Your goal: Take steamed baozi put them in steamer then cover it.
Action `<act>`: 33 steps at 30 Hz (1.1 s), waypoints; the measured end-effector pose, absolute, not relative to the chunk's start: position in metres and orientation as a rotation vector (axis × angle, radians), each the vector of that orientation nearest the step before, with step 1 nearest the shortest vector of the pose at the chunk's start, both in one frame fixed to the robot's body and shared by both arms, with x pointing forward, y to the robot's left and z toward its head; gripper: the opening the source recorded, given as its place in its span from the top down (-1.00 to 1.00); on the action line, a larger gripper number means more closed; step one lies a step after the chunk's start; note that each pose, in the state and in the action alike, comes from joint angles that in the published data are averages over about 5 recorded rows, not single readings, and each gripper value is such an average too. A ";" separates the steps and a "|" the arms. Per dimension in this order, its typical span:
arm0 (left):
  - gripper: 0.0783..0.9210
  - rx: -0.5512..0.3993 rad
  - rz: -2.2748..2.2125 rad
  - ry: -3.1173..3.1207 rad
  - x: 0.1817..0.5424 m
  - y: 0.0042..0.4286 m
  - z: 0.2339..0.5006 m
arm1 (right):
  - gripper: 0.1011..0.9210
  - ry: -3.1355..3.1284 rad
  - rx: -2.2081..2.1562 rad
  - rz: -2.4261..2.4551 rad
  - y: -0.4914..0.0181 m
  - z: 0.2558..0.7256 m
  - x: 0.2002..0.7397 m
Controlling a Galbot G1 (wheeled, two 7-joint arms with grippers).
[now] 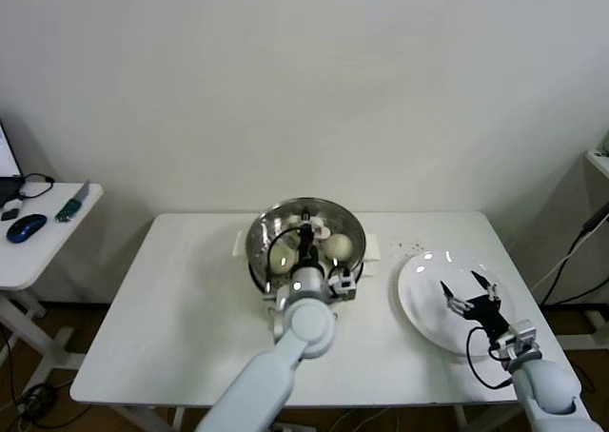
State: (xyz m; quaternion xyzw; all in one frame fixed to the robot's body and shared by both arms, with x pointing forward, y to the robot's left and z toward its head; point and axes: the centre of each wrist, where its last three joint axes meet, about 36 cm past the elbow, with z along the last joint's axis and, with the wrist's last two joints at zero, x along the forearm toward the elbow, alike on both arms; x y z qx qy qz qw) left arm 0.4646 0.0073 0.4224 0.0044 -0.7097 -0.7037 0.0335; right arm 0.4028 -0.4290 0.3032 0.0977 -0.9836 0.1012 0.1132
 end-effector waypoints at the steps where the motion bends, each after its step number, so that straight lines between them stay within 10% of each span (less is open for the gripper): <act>1: 0.83 0.013 -2.165 -2.183 0.464 0.007 0.422 | -0.76 -2.885 0.287 0.297 -0.429 0.303 0.403; 13: 0.71 0.002 -2.166 -2.188 0.463 0.011 0.421 | -0.76 -2.882 0.294 0.296 -0.426 0.301 0.403; 33: -0.64 -0.029 -2.088 -2.281 0.430 0.045 0.441 | -0.76 -2.854 0.299 0.294 -0.424 0.310 0.406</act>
